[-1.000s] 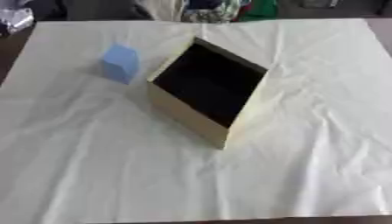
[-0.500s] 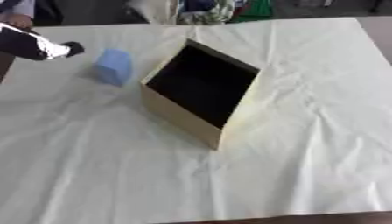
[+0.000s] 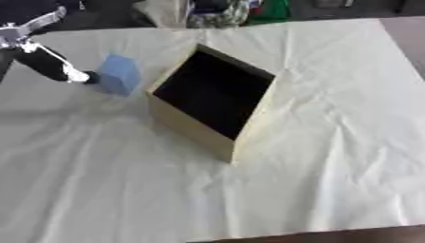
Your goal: Pick up objects on the table and place them in the box.
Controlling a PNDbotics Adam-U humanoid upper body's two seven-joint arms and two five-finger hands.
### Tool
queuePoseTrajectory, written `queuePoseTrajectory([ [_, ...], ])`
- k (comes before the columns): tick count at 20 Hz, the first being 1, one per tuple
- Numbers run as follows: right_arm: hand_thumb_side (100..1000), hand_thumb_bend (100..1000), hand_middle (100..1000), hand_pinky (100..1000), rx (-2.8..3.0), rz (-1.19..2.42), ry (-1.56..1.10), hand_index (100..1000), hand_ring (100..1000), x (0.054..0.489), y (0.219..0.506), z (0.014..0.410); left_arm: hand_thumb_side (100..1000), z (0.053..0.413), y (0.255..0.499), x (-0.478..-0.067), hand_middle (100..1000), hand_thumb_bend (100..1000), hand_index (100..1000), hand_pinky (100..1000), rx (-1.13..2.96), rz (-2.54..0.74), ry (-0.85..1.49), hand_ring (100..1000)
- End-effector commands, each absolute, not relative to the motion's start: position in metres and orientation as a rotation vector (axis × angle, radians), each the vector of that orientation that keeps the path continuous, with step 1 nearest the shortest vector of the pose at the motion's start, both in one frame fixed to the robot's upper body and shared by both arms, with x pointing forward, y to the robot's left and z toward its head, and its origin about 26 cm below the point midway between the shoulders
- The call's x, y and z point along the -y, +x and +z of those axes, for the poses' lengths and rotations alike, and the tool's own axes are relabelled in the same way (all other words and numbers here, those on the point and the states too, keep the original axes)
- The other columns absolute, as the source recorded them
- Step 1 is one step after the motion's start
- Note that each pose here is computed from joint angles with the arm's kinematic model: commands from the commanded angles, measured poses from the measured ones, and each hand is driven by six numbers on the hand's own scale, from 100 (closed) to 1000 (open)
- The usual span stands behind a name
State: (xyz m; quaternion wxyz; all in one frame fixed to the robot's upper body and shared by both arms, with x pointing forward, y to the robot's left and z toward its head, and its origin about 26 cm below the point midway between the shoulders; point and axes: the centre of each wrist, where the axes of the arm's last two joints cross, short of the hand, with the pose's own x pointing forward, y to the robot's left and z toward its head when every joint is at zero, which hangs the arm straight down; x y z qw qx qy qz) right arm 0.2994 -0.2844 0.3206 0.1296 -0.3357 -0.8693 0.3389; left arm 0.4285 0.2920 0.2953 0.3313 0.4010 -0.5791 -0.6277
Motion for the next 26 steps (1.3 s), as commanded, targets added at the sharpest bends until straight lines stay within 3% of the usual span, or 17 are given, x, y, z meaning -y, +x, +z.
queuePoseTrajectory([
  [1,503,100,842,790,2.55,0.996,-0.99,860,827,0.283,0.295,0.33,226,0.301,0.438,-0.298,845,642,933,904,1.444,-1.67,1.045,912],
  [10,511,100,838,788,2.561,0.987,-0.964,858,835,0.28,0.296,0.33,100,0.303,0.458,-0.294,901,665,944,895,1.301,-1.709,0.944,914],
  [16,506,100,837,788,2.569,0.987,-0.956,852,835,0.278,0.296,0.331,100,0.316,0.46,-0.288,885,663,946,893,1.266,-1.712,0.876,907],
  [26,522,100,836,787,2.58,0.998,-0.948,851,835,0.275,0.296,0.333,100,0.343,0.458,-0.282,885,587,933,873,1.202,-1.653,0.809,896],
])
